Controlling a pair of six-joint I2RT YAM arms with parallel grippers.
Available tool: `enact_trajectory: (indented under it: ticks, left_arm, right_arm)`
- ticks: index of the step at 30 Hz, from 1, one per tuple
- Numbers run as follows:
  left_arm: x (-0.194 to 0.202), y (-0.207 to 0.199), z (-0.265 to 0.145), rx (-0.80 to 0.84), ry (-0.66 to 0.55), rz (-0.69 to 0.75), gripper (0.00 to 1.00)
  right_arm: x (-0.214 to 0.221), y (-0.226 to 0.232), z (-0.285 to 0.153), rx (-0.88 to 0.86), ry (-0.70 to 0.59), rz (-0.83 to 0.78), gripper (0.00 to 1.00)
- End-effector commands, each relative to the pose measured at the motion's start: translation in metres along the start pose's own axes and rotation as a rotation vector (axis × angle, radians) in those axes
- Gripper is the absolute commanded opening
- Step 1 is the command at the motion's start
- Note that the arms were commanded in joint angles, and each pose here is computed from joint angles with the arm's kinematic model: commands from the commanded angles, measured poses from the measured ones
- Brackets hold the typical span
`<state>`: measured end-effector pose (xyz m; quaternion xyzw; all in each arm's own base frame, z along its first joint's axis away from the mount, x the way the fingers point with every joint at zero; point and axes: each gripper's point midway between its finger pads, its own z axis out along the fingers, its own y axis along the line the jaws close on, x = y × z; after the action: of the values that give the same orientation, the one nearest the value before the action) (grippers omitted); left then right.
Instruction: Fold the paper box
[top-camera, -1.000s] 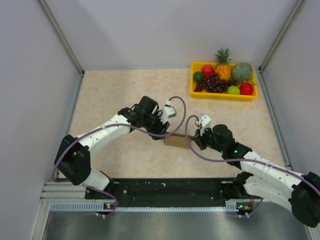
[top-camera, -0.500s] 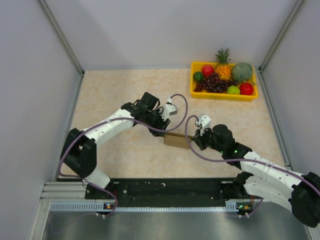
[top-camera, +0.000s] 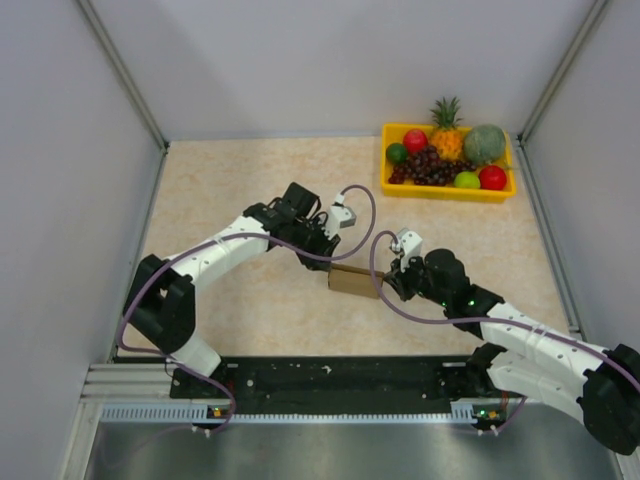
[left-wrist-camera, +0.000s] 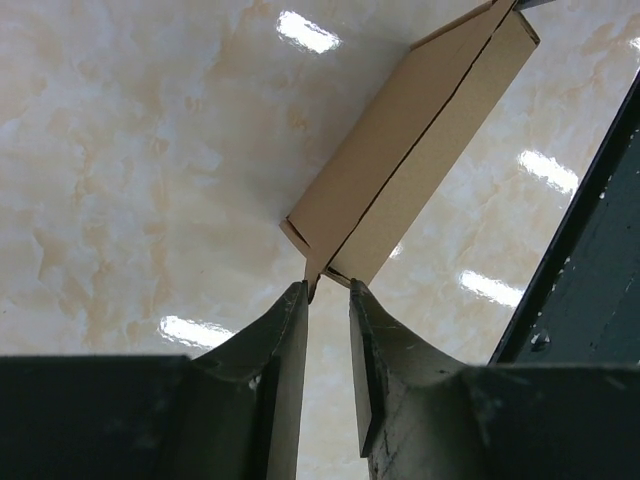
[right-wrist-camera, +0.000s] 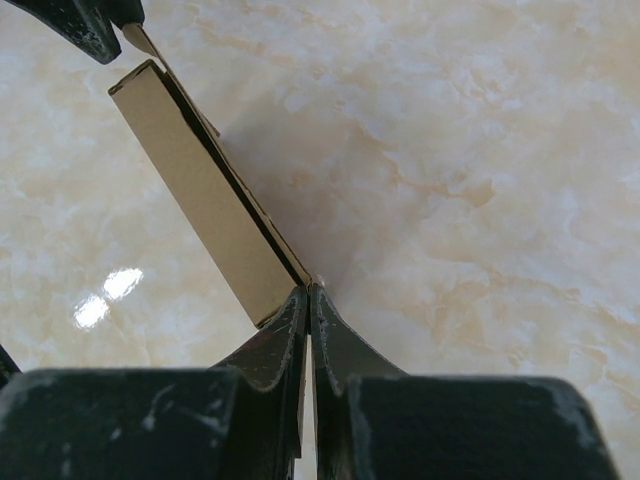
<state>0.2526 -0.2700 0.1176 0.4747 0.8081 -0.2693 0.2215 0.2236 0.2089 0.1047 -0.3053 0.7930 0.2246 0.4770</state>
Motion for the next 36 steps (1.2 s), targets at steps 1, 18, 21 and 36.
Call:
enact_trajectory:
  ticks: [1,18,21,36]
  left_arm:
    - [-0.019,-0.001,-0.003,-0.004,-0.033,0.003,0.31]
    - [-0.018,-0.002,-0.001,-0.019,0.007,-0.007,0.1]
    - [-0.018,-0.002,-0.001,-0.047,0.015,-0.006,0.04]
    - [-0.027,-0.006,-0.003,-0.132,-0.003,0.083,0.0]
  right_arm:
    - [-0.032,0.007,-0.002,-0.025,-0.072,-0.011,0.0]
    - [-0.032,0.006,-0.002,-0.02,-0.067,-0.003,0.0]
    - [-0.036,0.005,-0.004,-0.004,-0.044,0.039,0.07]
    - [-0.028,0.006,-0.037,0.068,0.286,0.232,0.47]
